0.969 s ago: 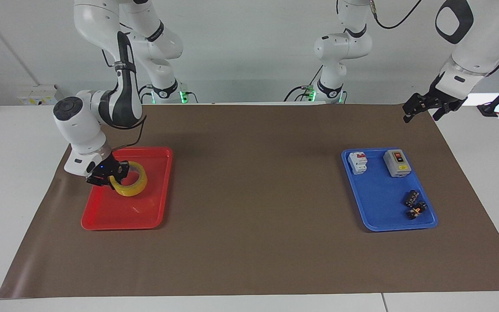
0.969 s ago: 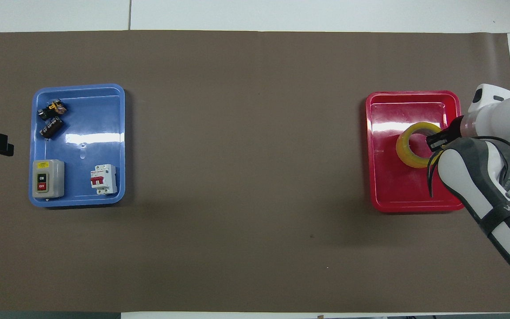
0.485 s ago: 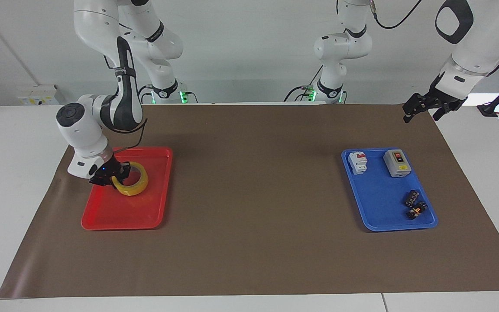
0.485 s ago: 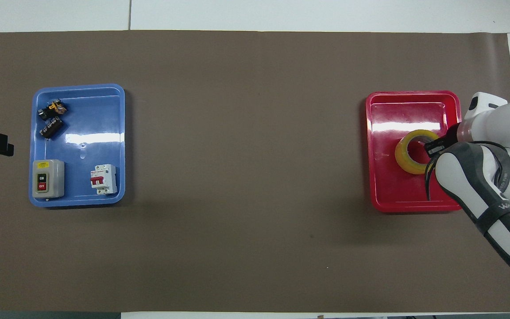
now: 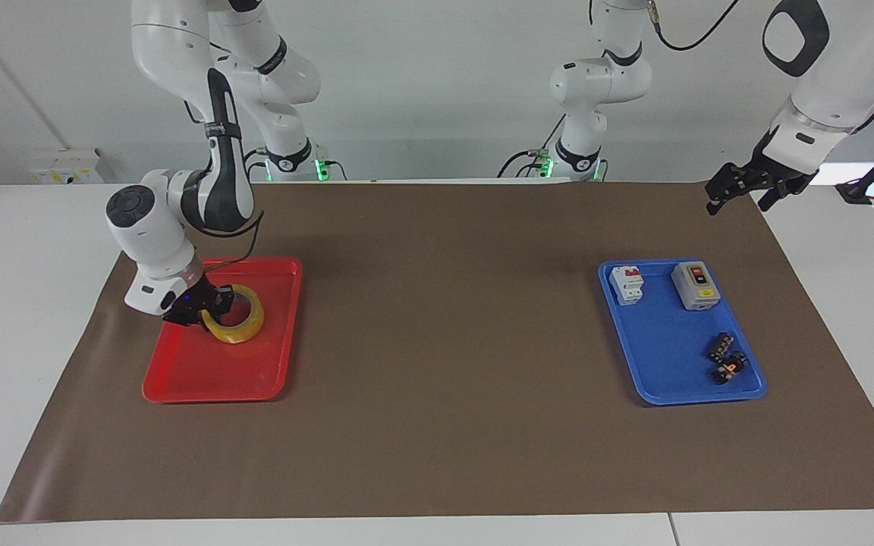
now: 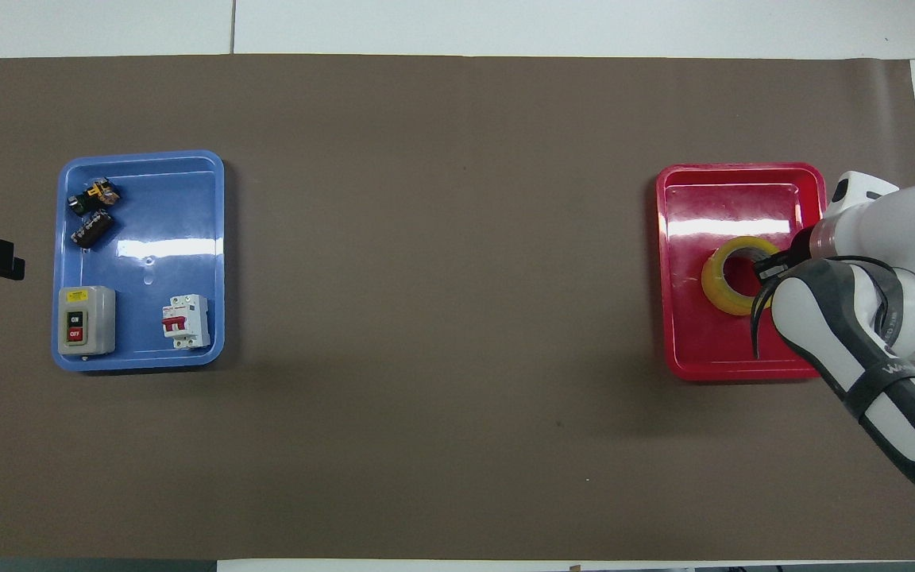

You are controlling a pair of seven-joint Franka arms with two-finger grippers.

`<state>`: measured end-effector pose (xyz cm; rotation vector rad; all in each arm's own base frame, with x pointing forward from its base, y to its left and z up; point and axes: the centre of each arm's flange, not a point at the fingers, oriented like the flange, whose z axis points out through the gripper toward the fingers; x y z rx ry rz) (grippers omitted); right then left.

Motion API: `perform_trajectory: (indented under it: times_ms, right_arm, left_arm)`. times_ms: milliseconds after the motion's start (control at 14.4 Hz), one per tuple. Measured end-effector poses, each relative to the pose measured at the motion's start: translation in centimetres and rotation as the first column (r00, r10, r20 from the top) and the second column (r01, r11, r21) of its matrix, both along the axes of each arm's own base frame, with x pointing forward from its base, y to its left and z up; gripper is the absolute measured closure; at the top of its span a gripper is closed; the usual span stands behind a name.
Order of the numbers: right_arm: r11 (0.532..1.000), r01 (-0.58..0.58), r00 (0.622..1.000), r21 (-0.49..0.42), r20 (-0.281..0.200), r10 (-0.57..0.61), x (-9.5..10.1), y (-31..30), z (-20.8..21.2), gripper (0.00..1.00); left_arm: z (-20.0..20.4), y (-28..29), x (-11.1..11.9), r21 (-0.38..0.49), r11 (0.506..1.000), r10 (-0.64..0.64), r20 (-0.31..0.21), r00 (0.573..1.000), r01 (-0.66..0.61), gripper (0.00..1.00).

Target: Place and move tape with both arms

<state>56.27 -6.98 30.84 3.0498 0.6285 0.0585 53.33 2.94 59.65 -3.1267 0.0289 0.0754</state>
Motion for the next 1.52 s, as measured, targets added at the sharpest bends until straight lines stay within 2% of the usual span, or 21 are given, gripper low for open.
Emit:
perform_trajectory:
  times_ms: [138, 346, 554, 692, 831, 1038, 1315, 1523]
  right_arm:
    - [1.0, 0.002, 1.0, 0.0, 0.005, -0.002, 0.1, 0.0, -0.2, 0.62]
    - [1.0, 0.003, 1.0, -0.001, 0.016, -0.003, 0.4, 0.0, 0.2, 0.29]
    - [1.0, 0.017, 0.997, -0.004, 0.079, -0.016, 1.7, 0.5, 3.3, 0.0]
    - [0.995, 0.095, 0.989, 0.008, 0.108, -0.096, 2.3, 1.6, 6.2, 0.0]
    - [0.983, 0.18, 0.977, 0.024, 0.113, -0.182, 2.2, 2.6, 8.7, 0.0]
    - [0.961, 0.275, 0.957, 0.022, 0.092, -0.276, 1.8, 4.4, 12.8, 0.0]
    - [0.922, 0.387, 0.921, -0.001, 0.045, -0.387, 1.8, 4.8, 20.5, 0.0]
    - [0.905, 0.425, 0.904, -0.001, 0.04, -0.425, 1.2, 4.9, 25.7, 0.0]
  left_arm:
    - [0.0, 0.0, 0.0, 0.0, 1.0, 0.0, 0.0, 1.0, 0.0, 0.0]
    - [0.0, 0.0, 0.0, 0.0, 1.0, 0.0, 0.0, 1.0, 0.0, 0.0]
    - [0.0, 0.0, 0.0, 0.0, 1.0, 0.0, 0.0, 1.0, 0.0, 0.0]
    - [0.0, 0.0, 0.0, 0.0, 1.0, 0.0, 0.0, 1.0, 0.0, 0.0]
    - [0.0, 0.0, 0.0, 0.0, 1.0, 0.0, 0.0, 1.0, 0.0, 0.0]
    - [0.0, 0.0, 0.0, 0.0, 1.0, 0.0, 0.0, 1.0, 0.0, 0.0]
    - [0.0, 0.0, 0.0, 0.0, 1.0, 0.0, 0.0, 1.0, 0.0, 0.0]
    - [0.0, 0.0, 0.0, 0.0, 1.0, 0.0, 0.0, 1.0, 0.0, 0.0]
